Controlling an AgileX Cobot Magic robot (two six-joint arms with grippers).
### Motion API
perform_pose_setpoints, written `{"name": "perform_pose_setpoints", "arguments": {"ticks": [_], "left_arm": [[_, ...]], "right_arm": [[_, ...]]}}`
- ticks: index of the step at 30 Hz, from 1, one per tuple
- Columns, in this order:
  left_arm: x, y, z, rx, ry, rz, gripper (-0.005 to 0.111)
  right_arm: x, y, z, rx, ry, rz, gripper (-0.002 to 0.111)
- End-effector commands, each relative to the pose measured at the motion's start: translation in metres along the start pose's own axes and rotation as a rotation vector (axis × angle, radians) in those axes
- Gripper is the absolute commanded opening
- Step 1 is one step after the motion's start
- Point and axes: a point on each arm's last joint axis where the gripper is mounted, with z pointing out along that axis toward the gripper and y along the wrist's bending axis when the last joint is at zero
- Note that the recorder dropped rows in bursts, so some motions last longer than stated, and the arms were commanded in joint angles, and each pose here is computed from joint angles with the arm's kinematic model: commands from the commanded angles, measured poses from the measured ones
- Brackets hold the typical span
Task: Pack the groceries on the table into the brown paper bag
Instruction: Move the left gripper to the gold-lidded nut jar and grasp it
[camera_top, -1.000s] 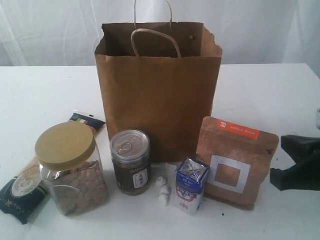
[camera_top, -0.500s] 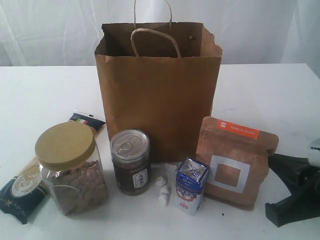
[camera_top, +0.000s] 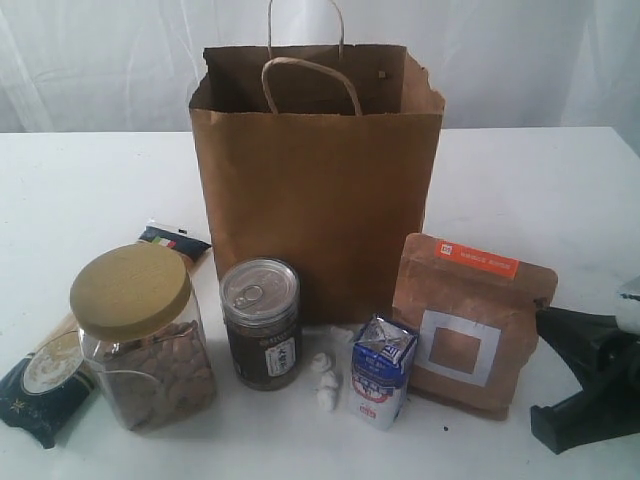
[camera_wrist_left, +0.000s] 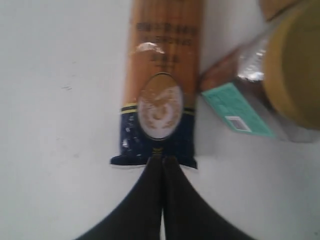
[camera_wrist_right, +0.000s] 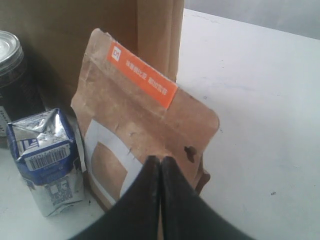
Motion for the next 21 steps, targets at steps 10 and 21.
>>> {"name": "perform_pose_setpoints", "arguments": {"ticks": [10,21], "left_arm": [[-0.028,-0.045,-0.010,0.345,-0.571,0.778,0.103],[-0.037,-0.033,-0.008,0.214,-0.594,0.613,0.105]], "right_arm": [[0.001,0.000,-0.001,-0.001,-0.005,-0.004,0.000],[0.001,0.000,-0.001,-0.001,-0.005,0.034,0.000]]}}
